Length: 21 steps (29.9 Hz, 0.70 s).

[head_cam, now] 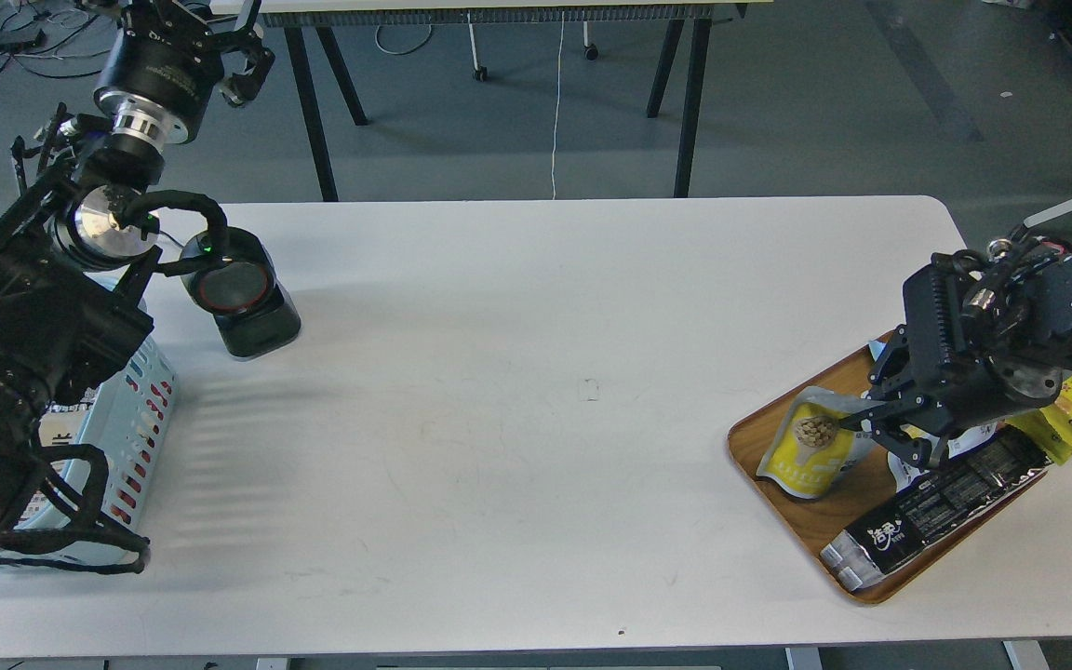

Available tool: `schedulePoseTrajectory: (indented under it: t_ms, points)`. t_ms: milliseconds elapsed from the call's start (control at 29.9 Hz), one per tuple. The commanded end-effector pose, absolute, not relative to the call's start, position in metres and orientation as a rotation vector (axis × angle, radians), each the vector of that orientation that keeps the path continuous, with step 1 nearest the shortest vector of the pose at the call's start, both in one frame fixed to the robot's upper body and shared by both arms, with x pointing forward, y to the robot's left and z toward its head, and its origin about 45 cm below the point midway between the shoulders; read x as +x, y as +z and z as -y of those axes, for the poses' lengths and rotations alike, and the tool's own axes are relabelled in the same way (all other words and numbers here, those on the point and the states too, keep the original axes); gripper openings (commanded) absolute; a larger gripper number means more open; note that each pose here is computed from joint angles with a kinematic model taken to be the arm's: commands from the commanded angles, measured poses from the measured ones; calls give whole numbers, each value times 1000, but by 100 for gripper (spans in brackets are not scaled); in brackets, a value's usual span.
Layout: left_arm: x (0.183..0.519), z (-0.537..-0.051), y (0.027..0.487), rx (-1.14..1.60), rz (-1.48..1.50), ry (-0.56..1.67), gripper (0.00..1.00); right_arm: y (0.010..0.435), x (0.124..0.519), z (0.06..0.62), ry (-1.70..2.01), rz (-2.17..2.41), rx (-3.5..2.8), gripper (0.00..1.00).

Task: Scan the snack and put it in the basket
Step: 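Lift the yellow pouch and carry it toward the table center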

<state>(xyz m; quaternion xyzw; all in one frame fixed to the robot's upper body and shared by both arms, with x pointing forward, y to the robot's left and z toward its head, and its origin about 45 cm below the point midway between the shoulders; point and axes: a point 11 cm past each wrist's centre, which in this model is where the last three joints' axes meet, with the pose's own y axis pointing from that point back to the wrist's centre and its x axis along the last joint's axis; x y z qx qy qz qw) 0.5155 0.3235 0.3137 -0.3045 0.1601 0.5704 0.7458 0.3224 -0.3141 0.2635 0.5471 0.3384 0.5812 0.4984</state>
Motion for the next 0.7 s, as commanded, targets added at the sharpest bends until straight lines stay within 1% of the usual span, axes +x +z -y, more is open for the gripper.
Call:
schedulePoseTrajectory:
  t_ms: [0,200,367,668]
  points:
    - [516,-322,315,-671,-349,1244,100,283,332,306,1451,-782,1296,0]
    - [515,-323,312,-668,-354,1248,100,307,346,282,1526,-708,1292,0]
    - [514,-322,309,-664,-360,1248,100,313,353,233,1567,-691,1381,0]
    - [517,-314,313,-670,-361,1232,100,326,371,172,1628,-664,1425,0]
